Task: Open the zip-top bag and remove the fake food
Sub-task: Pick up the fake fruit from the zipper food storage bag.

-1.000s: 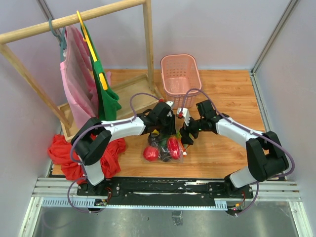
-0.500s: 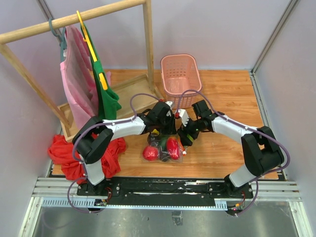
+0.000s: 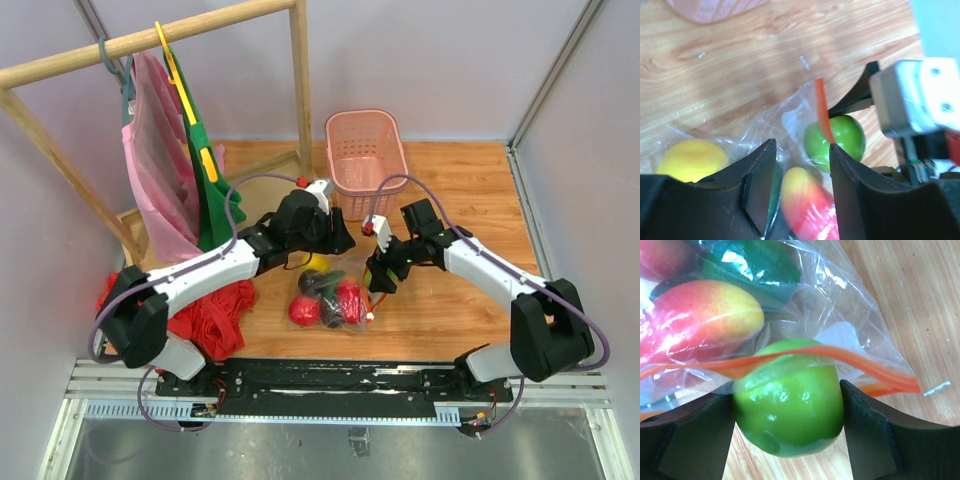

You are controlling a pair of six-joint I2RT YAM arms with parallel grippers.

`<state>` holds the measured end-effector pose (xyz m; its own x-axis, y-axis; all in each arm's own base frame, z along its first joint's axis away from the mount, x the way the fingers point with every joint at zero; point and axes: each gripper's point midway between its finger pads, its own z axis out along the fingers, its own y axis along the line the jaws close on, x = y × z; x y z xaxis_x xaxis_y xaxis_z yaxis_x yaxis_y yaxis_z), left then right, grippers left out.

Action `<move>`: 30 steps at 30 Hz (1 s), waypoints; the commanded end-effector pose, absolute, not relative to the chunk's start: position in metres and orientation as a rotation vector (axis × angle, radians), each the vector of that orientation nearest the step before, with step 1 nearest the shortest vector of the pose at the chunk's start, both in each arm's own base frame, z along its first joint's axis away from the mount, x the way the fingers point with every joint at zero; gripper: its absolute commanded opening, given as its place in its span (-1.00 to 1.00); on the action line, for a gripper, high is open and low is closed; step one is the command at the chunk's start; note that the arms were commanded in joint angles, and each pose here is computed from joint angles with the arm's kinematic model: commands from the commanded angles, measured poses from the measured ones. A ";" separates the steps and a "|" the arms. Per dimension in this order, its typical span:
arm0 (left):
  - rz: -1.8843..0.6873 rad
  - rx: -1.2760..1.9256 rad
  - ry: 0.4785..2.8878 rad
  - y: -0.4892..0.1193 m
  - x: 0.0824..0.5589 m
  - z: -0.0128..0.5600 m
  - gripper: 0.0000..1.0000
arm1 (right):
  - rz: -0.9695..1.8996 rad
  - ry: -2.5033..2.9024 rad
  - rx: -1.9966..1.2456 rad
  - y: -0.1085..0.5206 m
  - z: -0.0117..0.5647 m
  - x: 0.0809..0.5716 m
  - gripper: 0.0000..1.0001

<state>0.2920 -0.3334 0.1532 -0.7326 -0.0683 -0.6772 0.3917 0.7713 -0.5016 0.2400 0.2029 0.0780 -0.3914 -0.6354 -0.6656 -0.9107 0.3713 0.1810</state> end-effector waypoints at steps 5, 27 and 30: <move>-0.940 0.216 1.992 -0.318 0.285 0.238 0.06 | 0.850 2.140 -1.275 0.184 0.106 0.227 -0.51; -1.088 0.141 1.476 -0.259 0.241 0.378 0.62 | 1.069 1.876 -1.074 0.150 0.246 0.253 -0.63; -1.114 0.190 1.491 -0.265 0.235 0.375 0.61 | 1.047 1.853 -1.037 0.150 0.267 0.270 -0.63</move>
